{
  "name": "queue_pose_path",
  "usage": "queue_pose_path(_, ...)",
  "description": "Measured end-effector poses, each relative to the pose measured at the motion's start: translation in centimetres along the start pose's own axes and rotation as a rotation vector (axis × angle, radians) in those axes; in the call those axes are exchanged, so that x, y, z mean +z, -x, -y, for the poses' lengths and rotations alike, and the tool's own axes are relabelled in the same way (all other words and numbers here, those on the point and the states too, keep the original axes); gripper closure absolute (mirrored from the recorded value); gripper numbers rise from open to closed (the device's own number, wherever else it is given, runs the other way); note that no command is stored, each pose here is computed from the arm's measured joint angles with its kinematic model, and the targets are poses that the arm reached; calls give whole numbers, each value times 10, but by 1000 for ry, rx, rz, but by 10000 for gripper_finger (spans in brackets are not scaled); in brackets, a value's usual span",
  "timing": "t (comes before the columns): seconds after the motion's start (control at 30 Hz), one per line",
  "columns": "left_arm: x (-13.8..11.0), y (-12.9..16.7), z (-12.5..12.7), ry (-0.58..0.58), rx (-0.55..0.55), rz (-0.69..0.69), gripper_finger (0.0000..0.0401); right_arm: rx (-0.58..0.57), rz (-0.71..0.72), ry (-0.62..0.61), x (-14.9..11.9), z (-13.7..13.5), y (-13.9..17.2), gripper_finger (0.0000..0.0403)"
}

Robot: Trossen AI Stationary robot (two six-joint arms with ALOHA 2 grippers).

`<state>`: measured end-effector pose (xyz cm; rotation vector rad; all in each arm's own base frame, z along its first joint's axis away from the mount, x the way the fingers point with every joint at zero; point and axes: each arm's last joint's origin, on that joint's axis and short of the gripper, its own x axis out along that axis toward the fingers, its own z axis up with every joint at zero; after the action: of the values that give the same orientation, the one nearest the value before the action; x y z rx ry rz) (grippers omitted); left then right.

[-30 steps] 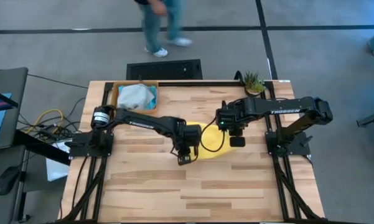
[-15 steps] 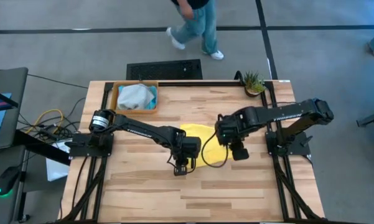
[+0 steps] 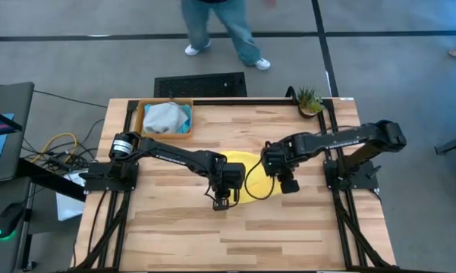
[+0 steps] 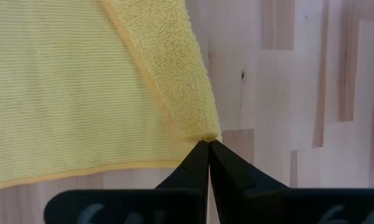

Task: Fold microfiber towels
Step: Fold the yellow microfiber towel

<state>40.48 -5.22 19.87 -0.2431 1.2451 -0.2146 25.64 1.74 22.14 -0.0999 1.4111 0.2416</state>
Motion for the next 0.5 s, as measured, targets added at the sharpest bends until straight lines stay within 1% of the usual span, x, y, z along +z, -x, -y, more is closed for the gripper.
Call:
queue_pose_path(0.2,0,1,-2,5,-4,0,401,1,-25,-7,-15,15,-20,270)
queue_pose_path(0.27,1,1,-4,9,-3,1,401,3,-18,-10,-17,16,-25,271)
queue_pose_path(0.37,1,2,-7,16,-1,3,401,9,-45,-11,-23,15,-32,271)
queue_pose_path(0.5,2,3,-10,24,1,6,401,2,-17,-8,-27,16,-43,270)
